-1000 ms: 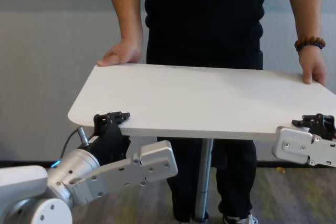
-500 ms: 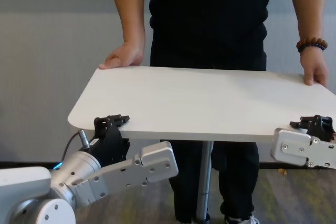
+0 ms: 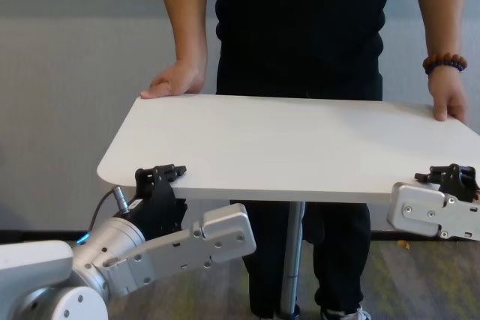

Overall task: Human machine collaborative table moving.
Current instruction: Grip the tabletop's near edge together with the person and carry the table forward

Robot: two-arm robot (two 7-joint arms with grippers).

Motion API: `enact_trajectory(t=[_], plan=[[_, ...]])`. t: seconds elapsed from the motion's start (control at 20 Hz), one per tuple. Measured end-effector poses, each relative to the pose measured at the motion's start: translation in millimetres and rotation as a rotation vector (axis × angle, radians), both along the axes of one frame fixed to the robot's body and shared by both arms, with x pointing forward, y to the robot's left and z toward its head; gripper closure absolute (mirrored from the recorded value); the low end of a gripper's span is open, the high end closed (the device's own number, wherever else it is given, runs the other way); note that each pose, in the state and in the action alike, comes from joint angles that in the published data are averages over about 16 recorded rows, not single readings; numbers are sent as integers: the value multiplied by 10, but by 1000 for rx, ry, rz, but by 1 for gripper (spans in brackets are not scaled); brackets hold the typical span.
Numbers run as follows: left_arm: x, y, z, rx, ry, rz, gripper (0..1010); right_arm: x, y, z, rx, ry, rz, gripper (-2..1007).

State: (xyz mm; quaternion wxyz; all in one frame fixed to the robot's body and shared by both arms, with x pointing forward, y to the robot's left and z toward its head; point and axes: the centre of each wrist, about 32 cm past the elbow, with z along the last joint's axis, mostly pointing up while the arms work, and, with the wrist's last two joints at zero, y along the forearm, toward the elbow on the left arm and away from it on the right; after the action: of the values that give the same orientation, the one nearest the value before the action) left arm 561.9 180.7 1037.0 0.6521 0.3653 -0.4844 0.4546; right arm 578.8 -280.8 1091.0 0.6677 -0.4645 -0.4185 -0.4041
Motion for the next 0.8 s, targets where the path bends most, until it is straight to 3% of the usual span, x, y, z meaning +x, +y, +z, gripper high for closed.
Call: enact_trajectory(t=[0.5, 0.8], plan=[[-9, 2, -2, 0, -2, -1, 746, 1, -1, 2, 0, -1, 0, 643], [-17, 3, -7, 1, -2, 0, 672, 1, -1, 2, 1, -1, 0, 613]])
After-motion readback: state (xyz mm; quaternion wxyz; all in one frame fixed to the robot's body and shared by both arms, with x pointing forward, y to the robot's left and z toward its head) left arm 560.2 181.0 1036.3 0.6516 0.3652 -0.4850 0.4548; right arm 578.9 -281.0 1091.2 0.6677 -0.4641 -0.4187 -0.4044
